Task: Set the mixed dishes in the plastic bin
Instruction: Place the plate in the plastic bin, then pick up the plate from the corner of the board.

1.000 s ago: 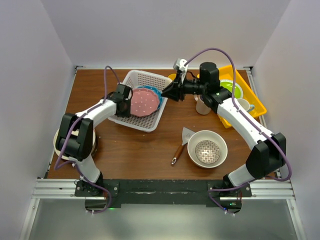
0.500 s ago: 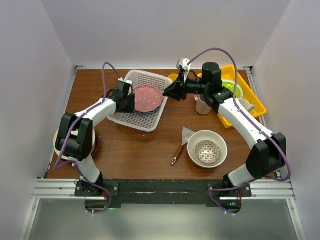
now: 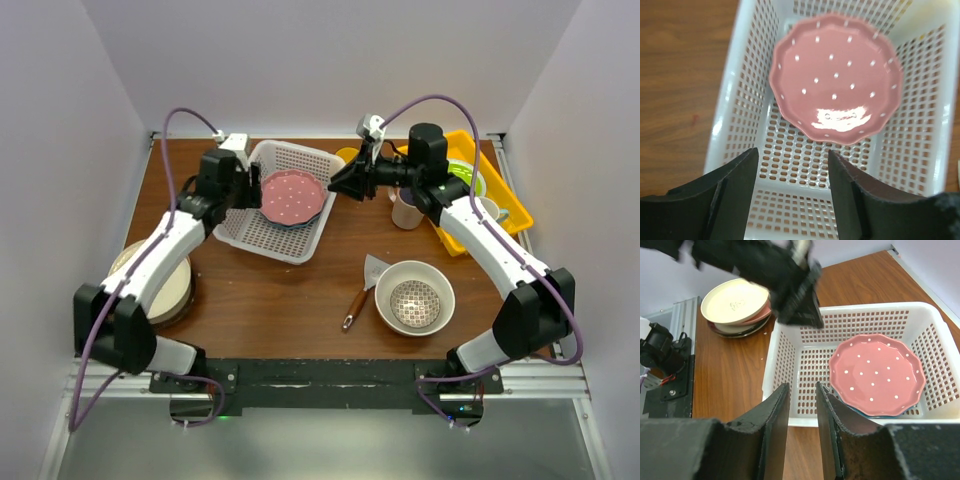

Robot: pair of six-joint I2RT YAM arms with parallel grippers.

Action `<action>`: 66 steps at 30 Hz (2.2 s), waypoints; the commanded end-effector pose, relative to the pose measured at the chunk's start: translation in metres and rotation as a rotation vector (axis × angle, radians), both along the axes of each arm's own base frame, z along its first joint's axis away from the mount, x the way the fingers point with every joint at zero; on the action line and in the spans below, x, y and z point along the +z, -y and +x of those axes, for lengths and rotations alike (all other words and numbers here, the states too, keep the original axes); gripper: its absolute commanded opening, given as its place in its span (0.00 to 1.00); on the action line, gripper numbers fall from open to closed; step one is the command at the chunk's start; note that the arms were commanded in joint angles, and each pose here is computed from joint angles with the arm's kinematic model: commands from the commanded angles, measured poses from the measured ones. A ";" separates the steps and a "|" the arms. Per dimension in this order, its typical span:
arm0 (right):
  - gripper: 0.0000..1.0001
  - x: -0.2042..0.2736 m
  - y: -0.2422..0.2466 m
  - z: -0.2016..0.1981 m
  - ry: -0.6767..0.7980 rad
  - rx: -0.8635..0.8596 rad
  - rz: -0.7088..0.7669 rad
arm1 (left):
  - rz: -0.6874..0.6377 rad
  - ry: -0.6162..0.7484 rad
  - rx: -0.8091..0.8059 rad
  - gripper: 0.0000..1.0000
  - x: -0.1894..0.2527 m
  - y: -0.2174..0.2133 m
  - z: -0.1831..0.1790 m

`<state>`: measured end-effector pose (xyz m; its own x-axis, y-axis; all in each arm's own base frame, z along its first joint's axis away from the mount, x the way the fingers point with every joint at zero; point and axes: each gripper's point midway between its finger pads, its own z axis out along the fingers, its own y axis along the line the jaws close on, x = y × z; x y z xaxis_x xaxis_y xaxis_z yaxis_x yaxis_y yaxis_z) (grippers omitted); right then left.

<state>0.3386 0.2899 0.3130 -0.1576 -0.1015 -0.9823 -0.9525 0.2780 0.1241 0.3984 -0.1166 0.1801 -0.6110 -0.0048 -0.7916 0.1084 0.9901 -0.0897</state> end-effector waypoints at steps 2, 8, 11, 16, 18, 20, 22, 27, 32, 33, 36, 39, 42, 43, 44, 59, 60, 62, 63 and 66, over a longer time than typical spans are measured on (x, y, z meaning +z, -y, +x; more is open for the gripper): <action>0.34 0.024 0.003 -0.013 0.061 0.039 0.039 | 0.038 0.197 0.056 0.75 0.061 -0.027 -0.020; 0.44 0.025 0.002 -0.020 0.068 0.070 0.043 | 0.092 0.258 0.139 0.91 0.077 -0.057 -0.051; 0.50 0.028 0.003 -0.022 0.083 0.077 0.045 | 0.111 0.263 0.160 0.91 0.076 -0.066 -0.063; 0.61 0.032 0.006 -0.025 0.109 0.084 0.046 | 0.148 0.293 0.179 0.93 0.076 -0.080 -0.081; 0.66 0.034 0.007 -0.027 0.113 0.088 0.048 | 0.174 0.301 0.187 0.94 0.076 -0.086 -0.085; 0.71 0.036 0.009 -0.028 0.119 0.087 0.048 | 0.202 0.306 0.194 0.95 0.075 -0.092 -0.091; 0.75 0.037 0.010 -0.029 0.126 0.094 0.048 | 0.222 0.314 0.197 0.95 0.074 -0.096 -0.096; 0.87 0.038 0.013 -0.036 0.170 0.137 0.030 | 0.249 0.323 0.204 0.96 0.067 -0.104 -0.105; 0.98 0.034 0.014 -0.056 0.190 0.234 0.020 | 0.274 0.331 0.117 0.93 0.054 -0.097 -0.111; 0.98 0.030 0.014 -0.059 0.188 0.253 0.019 | 0.275 0.336 0.111 0.93 0.052 -0.097 -0.113; 0.98 0.017 0.012 -0.081 0.075 0.360 0.058 | 0.289 0.341 0.131 0.92 0.050 -0.102 -0.115; 0.98 0.010 0.012 -0.085 0.062 0.394 0.071 | 0.300 0.348 0.132 0.90 0.042 -0.105 -0.118; 0.98 0.008 0.013 -0.082 0.103 0.357 0.051 | 0.318 0.375 0.137 0.88 0.033 -0.109 -0.123; 0.98 0.008 0.014 -0.081 0.105 0.349 0.049 | 0.329 0.386 0.138 0.87 0.032 -0.111 -0.124; 0.98 0.007 0.014 -0.080 0.106 0.341 0.046 | 0.334 0.396 0.141 0.87 0.030 -0.112 -0.125; 0.98 0.002 0.014 -0.071 0.093 0.273 0.050 | 0.499 0.353 0.275 0.93 0.018 -0.145 -0.123; 0.98 0.002 0.013 -0.070 0.079 0.268 0.051 | 0.518 0.343 0.300 0.94 0.021 -0.149 -0.122; 0.98 0.001 0.013 -0.068 0.071 0.263 0.051 | 0.539 0.278 0.319 0.93 0.011 -0.151 -0.117; 0.98 0.001 0.013 -0.067 0.065 0.256 0.050 | 0.546 0.254 0.366 0.92 0.011 -0.156 -0.118; 0.98 -0.001 0.013 -0.066 0.058 0.245 0.048 | 0.520 0.189 0.503 0.83 0.011 -0.167 -0.118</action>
<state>0.2720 0.2787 0.2989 -0.1157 -0.1047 -0.9878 -0.9933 0.0072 0.1155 0.2771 0.0312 0.1642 -0.4975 0.3016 -0.8134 -0.1920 0.8761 0.4423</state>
